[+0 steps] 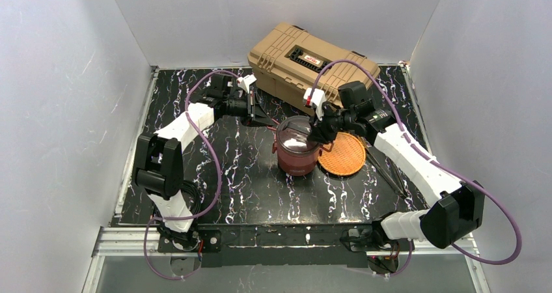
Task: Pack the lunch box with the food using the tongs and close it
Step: Close the box lid on the packing box.
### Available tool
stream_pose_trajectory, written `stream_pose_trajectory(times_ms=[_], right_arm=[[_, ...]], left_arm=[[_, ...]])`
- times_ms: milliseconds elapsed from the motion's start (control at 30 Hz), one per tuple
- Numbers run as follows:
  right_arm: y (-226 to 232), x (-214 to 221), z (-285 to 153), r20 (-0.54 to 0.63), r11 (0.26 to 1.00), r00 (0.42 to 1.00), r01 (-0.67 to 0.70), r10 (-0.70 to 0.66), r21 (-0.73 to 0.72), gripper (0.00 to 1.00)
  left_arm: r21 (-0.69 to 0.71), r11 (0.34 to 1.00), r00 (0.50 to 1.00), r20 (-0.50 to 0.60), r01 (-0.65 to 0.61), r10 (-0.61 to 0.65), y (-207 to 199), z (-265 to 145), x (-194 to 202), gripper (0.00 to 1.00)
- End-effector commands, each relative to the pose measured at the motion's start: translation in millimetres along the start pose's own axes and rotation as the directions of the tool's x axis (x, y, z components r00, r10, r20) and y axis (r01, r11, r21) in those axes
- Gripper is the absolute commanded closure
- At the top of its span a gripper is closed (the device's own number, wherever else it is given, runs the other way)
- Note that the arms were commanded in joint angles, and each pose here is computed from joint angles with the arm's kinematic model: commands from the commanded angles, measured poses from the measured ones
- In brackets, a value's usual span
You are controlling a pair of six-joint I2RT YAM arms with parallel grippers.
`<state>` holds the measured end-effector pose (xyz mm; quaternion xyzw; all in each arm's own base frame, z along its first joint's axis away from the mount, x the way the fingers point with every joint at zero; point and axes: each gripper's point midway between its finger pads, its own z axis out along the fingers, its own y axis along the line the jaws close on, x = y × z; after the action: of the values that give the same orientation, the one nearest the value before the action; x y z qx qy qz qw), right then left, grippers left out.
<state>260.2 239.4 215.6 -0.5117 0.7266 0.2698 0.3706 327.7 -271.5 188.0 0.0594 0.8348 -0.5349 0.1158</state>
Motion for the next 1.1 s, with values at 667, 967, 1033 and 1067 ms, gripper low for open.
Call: stream_pose_trajectory(times_ms=[667,967,1033,1067], right_arm=[[-19.9,-57.0,-58.5,0.268,0.901,0.925,-0.339,0.267,0.271,0.13],[-23.4,-56.2,-45.5,0.299,0.852,0.87,-0.465,0.391,0.24,0.13],[-27.7,-55.0,-47.7,0.313,0.822,0.851,-0.504,0.422,0.264,0.15],[-29.6,-54.0,-48.9,0.321,0.804,0.839,-0.527,0.44,0.276,0.15]], left_arm=[[-0.163,0.985,0.971,0.237,0.062,-0.022,-8.3,-13.5,21.4,1.0],[-0.193,0.981,0.975,0.222,0.035,0.008,-14.4,-14.4,25.6,0.85],[-0.19,0.981,0.975,0.224,0.028,0.016,-17.6,-16.7,25.8,0.8],[-0.19,0.981,0.975,0.223,0.024,0.02,-19.1,-18.0,26.2,0.79]])
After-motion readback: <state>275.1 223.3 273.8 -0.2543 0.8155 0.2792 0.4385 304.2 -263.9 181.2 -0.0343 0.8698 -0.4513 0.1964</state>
